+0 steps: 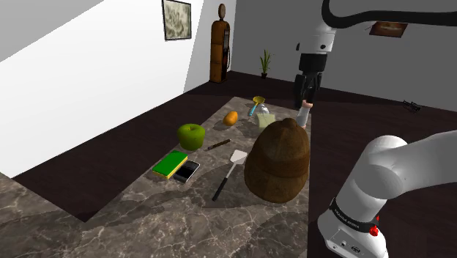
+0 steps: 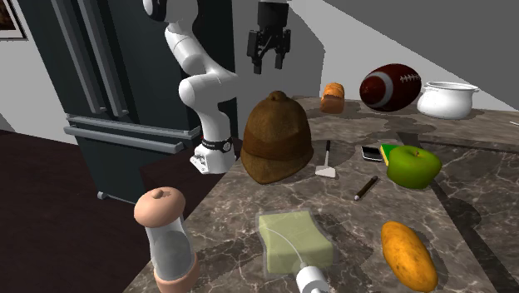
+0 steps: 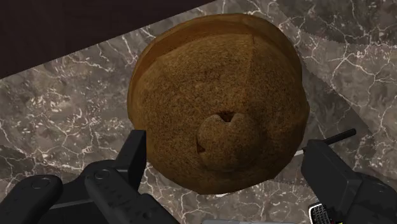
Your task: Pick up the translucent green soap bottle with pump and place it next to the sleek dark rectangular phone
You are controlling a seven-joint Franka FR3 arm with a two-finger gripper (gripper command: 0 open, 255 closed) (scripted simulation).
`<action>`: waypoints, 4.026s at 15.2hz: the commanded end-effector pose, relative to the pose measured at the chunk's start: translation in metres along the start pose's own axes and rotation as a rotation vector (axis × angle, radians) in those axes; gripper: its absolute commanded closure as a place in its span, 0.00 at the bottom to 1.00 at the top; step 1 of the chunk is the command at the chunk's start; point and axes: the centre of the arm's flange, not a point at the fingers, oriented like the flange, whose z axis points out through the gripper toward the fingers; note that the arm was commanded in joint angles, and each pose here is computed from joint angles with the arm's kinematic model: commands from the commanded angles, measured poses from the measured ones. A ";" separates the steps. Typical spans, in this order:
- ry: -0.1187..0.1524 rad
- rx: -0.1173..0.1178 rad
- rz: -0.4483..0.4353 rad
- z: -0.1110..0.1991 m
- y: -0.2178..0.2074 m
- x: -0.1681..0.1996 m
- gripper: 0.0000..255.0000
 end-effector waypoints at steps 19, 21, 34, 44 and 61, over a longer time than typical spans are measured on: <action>0.072 -0.143 0.125 0.089 0.103 0.171 0.00; 0.080 -0.159 0.139 0.097 0.117 0.190 0.00; 0.132 -0.262 0.229 0.141 0.214 0.307 0.00; 0.154 -0.306 0.267 0.175 0.266 0.357 0.00; 0.154 -0.306 0.267 0.192 0.272 0.359 1.00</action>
